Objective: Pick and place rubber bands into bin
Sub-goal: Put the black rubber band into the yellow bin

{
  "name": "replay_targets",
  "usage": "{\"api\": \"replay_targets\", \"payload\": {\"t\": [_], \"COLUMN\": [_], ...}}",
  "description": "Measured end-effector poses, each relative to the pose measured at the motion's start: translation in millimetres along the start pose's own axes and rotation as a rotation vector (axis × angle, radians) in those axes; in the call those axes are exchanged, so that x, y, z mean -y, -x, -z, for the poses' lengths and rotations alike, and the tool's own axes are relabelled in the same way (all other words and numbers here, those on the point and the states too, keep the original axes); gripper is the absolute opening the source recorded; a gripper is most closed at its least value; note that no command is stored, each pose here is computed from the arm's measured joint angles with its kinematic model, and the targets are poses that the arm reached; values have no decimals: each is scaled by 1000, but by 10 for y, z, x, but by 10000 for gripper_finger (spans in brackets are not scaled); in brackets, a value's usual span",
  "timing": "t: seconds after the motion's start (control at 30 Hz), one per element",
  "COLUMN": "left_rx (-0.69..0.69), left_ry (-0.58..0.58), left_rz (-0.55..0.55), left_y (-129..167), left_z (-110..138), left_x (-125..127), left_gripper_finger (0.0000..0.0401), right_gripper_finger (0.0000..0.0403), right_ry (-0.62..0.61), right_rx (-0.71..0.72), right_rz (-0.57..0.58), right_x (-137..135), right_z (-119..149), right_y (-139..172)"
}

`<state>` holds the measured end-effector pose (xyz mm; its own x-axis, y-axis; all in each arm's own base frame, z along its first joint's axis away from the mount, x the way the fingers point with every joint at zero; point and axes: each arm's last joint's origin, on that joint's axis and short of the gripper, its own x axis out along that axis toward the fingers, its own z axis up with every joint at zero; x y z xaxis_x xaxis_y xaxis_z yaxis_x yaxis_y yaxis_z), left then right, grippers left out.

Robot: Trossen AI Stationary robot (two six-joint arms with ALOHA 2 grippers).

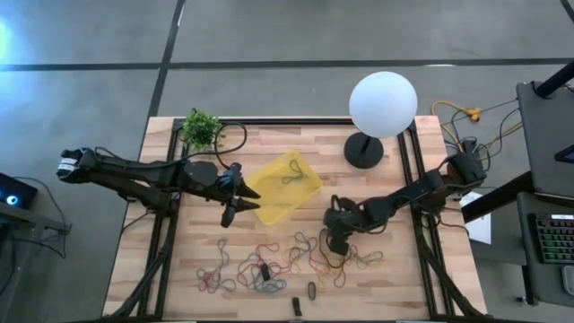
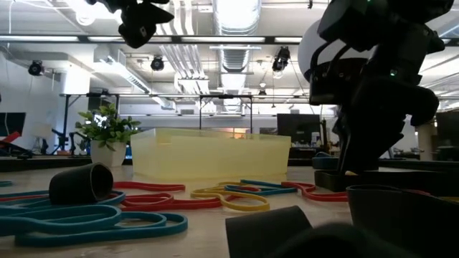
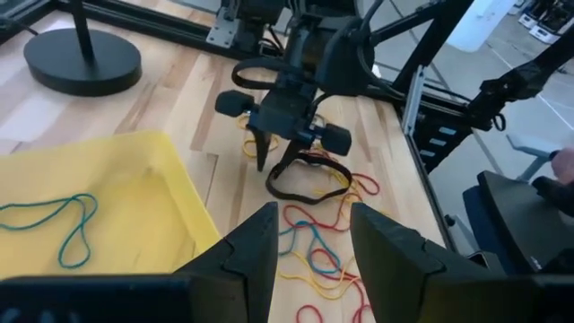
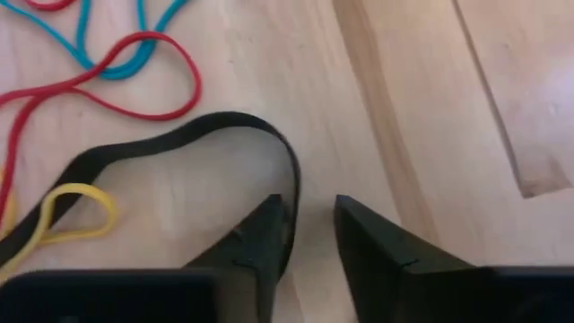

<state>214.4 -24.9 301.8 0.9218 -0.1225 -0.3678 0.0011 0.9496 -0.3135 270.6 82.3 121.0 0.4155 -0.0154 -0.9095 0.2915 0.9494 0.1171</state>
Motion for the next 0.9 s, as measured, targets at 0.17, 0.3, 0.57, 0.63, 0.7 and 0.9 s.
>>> {"api": "replay_targets", "payload": {"t": [0.17, 0.3, 0.57, 0.63, 0.7, 0.9], "left_rx": [-4, -3, -2, -4, -3, -5], "left_ry": [0, 0, 0, 0, 0, -1], "left_rz": [-3, -4, -7, -8, -8, -10], "left_y": [-5, -5, -5, -5, -6, -14], "left_z": [14, 14, 14, 16, 16, 24], "left_x": [-5, -6, -7, -8, -8, -11], "left_gripper_finger": [125, 125, 125, 125, 125, 125], "right_gripper_finger": [19, 9, 8, 8, 8, 8], "right_ry": [1, -6, 16, 24, 40, 73], "right_rx": [-1, 6, 101, 135, 179, 367], "right_rz": [26, 33, 13, -5, -18, -28], "right_x": [15, 16, -22, -34, -45, -82], "right_z": [9, 6, -115, -157, -206, -408], "right_y": [0, 3, 194, 287, 395, 823]}}
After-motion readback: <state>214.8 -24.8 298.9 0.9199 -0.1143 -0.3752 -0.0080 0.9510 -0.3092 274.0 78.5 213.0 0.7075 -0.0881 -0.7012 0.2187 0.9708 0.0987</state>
